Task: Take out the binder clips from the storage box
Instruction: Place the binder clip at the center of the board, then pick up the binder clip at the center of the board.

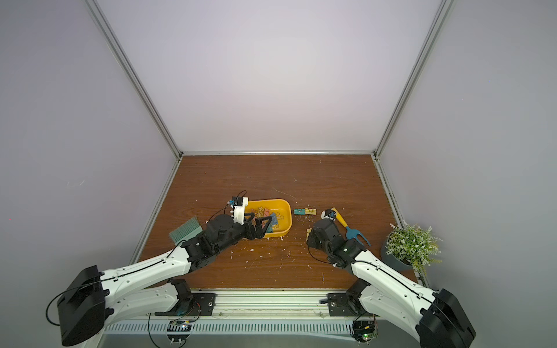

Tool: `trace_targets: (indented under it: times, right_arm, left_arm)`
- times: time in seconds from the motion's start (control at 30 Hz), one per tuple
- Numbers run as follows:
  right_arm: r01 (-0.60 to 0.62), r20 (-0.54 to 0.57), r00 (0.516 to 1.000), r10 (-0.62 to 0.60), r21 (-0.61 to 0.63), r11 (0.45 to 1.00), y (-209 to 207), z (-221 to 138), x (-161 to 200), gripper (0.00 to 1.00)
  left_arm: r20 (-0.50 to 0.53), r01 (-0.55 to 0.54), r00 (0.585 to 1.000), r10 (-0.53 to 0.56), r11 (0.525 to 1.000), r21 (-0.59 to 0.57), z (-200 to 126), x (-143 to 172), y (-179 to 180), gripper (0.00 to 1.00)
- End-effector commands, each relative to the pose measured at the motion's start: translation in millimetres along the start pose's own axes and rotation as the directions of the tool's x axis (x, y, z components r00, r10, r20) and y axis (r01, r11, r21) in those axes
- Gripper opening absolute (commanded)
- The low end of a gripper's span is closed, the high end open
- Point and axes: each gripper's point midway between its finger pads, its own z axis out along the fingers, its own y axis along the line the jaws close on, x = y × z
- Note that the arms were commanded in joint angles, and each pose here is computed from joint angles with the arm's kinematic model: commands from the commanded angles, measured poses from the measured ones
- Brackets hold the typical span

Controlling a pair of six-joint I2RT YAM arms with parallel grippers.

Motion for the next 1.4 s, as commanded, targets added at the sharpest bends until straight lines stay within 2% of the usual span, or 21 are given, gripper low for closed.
trace_targets:
  times: [0.0,0.2,0.3,0.37,0.43,0.5,0.57,0.63,0.73,0.87,1.07,1.17,1.2,1.27,1.37]
  right_arm:
    - [-0.037,0.037,0.999,0.039,-0.047,0.998,14,2,-12,0.0]
    - [0.068,-0.165,0.983,-0.08,-0.08,0.995,17,8,28,0.02]
    - [0.138,-0.273,0.944,-0.183,-0.178,0.974,27,0,50,0.16]
    - [0.184,-0.315,0.919,-0.237,-0.187,0.965,26,-7,56,0.25]
    - [0.236,-0.284,0.925,-0.254,-0.097,0.967,13,-11,42,0.32]
    - [0.263,-0.239,0.933,-0.269,-0.056,0.963,8,-12,28,0.4]
    - [0.262,-0.234,0.933,-0.275,-0.086,0.961,12,-11,22,0.47]
    - [0.234,-0.245,0.934,-0.26,-0.131,0.963,15,-7,19,0.48]
    - [0.169,-0.271,0.934,-0.233,-0.241,0.956,27,-1,21,0.45]
    - [0.132,-0.292,0.933,-0.209,-0.264,0.955,29,7,24,0.36]
    - [0.138,-0.363,0.908,-0.21,-0.213,0.967,15,22,36,0.19]
    - [0.14,-0.378,0.901,-0.214,-0.214,0.967,13,24,40,0.14]
    - [0.138,-0.377,0.902,-0.212,-0.213,0.967,13,24,41,0.09]
    - [0.129,-0.363,0.911,-0.197,-0.203,0.971,12,22,38,0.01]
    - [0.113,-0.278,0.948,-0.153,-0.156,0.981,8,15,16,0.0]
  left_arm:
    - [0.003,0.0,1.0,0.0,1.0,0.028,1,1,-7,1.0]
    - [-0.006,-0.011,1.0,0.011,1.0,0.012,3,6,-2,1.0]
    - [-0.016,-0.033,0.999,0.033,0.999,0.009,5,7,-2,1.0]
    - [-0.024,-0.047,0.999,0.047,0.999,-0.002,6,8,0,1.0]
    - [-0.027,-0.057,0.998,0.057,0.998,0.002,7,8,-2,1.0]
    - [-0.029,-0.066,0.997,0.066,0.998,0.005,8,7,-3,1.0]
    - [-0.031,-0.074,0.997,0.075,0.997,0.011,8,5,-5,1.0]
    - [-0.038,-0.082,0.996,0.083,0.996,0.022,9,6,-8,1.0]
    - [-0.047,-0.089,0.995,0.091,0.995,0.035,10,7,-10,1.0]
    - [-0.057,-0.091,0.994,0.093,0.995,0.034,12,10,-9,1.0]
    - [-0.078,-0.079,0.994,0.08,0.997,0.018,16,15,-6,1.0]
    - [-0.078,-0.08,0.994,0.081,0.997,0.019,16,14,-7,1.0]
    - [-0.073,-0.081,0.994,0.082,0.997,0.019,16,12,-7,1.0]
    - [-0.071,-0.081,0.994,0.082,0.997,0.018,16,12,-7,1.0]
    - [-0.068,-0.078,0.994,0.08,0.997,0.023,16,11,-9,1.0]
